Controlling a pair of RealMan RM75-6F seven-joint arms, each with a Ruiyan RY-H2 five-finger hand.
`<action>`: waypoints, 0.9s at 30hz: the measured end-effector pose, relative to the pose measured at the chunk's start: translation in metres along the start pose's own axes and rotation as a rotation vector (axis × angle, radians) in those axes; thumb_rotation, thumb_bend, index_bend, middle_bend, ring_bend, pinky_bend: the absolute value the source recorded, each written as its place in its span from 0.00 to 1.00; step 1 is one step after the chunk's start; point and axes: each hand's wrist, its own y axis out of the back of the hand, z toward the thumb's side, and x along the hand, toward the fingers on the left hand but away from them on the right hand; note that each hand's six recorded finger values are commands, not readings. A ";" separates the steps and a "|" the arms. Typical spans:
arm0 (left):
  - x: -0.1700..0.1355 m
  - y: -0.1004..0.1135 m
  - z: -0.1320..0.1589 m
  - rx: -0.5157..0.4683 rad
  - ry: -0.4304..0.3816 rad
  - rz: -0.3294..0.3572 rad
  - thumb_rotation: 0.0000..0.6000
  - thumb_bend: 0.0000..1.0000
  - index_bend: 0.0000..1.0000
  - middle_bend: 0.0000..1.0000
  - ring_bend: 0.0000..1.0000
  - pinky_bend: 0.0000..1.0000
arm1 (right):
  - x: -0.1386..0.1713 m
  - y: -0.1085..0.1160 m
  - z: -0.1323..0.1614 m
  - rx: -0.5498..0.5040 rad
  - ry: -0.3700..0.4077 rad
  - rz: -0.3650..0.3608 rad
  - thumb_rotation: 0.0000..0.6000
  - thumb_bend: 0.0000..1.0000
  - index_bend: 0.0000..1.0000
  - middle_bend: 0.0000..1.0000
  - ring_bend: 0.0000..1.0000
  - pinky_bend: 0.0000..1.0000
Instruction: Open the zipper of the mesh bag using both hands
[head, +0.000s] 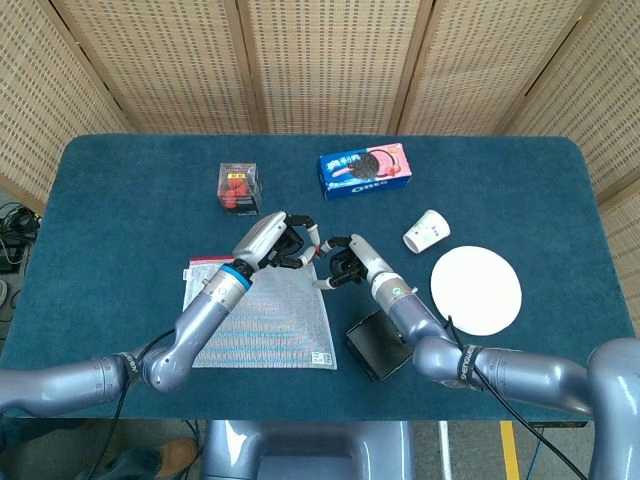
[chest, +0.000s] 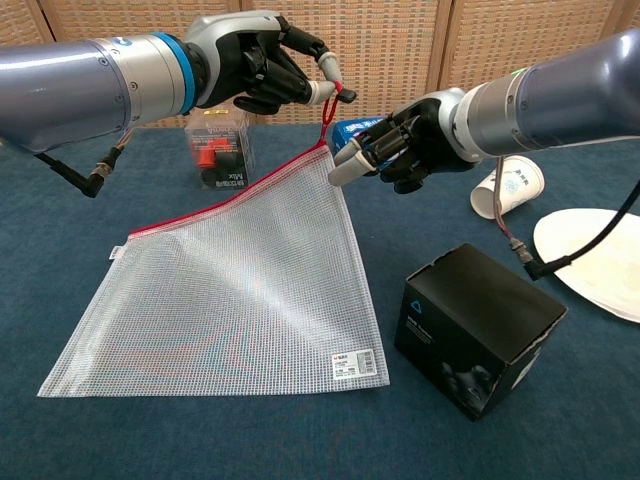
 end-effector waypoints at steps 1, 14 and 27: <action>0.000 0.000 0.000 -0.004 -0.002 0.003 1.00 0.68 0.66 0.98 0.98 1.00 | -0.001 -0.001 0.001 -0.003 0.000 -0.003 1.00 0.28 0.49 0.84 0.92 0.91; -0.001 -0.001 -0.002 -0.033 -0.007 0.003 1.00 0.68 0.67 0.98 0.98 1.00 | -0.004 -0.008 0.008 -0.040 0.007 -0.051 1.00 0.49 0.57 0.87 0.94 0.92; -0.002 -0.002 -0.003 -0.031 -0.007 0.003 1.00 0.68 0.67 0.98 0.98 1.00 | -0.001 -0.008 0.005 -0.061 0.010 -0.047 1.00 0.82 0.72 0.89 0.96 0.94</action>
